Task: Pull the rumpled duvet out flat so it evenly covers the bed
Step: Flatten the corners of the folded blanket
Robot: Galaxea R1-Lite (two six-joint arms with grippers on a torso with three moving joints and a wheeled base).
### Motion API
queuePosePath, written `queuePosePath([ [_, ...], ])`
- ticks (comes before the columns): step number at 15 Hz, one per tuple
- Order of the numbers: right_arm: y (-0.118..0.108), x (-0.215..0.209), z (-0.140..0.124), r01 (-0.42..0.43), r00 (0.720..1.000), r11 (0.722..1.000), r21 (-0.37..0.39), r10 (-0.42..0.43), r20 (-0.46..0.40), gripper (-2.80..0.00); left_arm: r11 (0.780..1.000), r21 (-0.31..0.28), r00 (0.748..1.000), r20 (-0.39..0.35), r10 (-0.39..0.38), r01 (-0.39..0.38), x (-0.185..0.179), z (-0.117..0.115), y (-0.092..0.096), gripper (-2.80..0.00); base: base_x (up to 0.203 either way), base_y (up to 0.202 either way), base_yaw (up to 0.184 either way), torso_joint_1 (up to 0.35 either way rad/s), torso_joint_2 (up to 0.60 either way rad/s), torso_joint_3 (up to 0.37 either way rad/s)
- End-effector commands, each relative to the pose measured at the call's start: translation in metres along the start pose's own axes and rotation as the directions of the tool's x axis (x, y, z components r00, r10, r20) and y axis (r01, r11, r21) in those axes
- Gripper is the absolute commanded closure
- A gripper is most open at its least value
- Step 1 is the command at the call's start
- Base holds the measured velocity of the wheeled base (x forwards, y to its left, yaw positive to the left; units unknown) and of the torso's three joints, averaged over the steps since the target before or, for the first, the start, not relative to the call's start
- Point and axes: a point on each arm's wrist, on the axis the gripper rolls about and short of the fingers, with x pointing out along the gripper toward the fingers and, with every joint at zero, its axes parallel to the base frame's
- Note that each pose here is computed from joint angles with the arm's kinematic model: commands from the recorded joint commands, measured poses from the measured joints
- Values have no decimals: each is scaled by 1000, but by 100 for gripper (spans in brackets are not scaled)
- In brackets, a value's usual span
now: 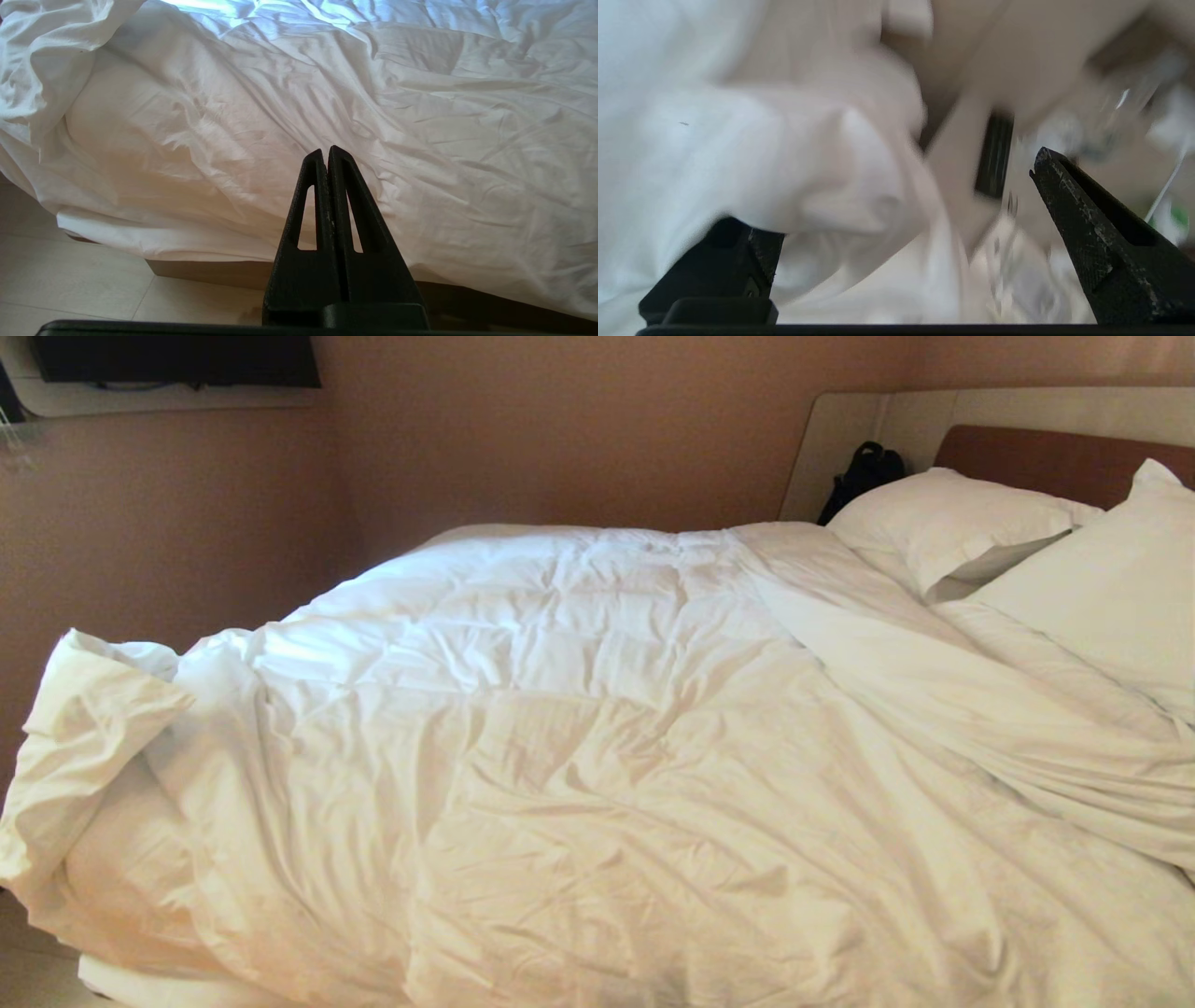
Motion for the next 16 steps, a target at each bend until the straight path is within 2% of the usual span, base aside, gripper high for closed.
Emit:
queuePosePath([
  [1, 7, 13, -22, 23, 986, 999, -46, -30, -167, -280, 1000, -1, 1000, 0, 1, -1, 0, 0, 0, 0, 0, 0, 0, 0, 0, 0],
  [3, 9, 23, -25, 77, 987, 996, -46, -83, -140, -280, 1000, -1, 1000, 0, 0, 0, 0, 0, 0, 0, 0, 0, 0, 0, 0, 0],
  [5, 10, 21, -29, 63, 987, 997, -52, -71, -148, -280, 1000, -1, 1000, 2, 1, -1, 0, 0, 0, 0, 0, 0, 0, 0, 0, 0],
  [9, 9, 1, -33, -77, 984, 996, -51, 67, -167, -280, 1000, -1, 1000, 0, 0, 0, 0, 0, 0, 0, 0, 0, 0, 0, 0, 0],
  [11, 6, -22, -31, -202, 962, 979, -34, 192, -194, -280, 1000, -1, 1000, 0, 1, -1, 0, 0, 0, 0, 0, 0, 0, 0, 0, 0],
  [13, 4, -46, -33, -335, 914, 942, -5, 324, -243, -280, 1000, -1, 1000, 0, 1, -1, 0, 0, 0, 0, 0, 0, 0, 0, 0, 0],
  [15, 5, -51, -35, -376, 895, 927, 2, 364, -258, -280, 1000, -1, 1000, 0, 1, -1, 0, 0, 0, 0, 0, 0, 0, 0, 0, 0],
  [16, 8, -64, -37, -416, 872, 909, 0, 399, -285, -280, 1000, -1, 1000, 0, 1, -1, 0, 0, 0, 0, 0, 0, 0, 0, 0, 0],
])
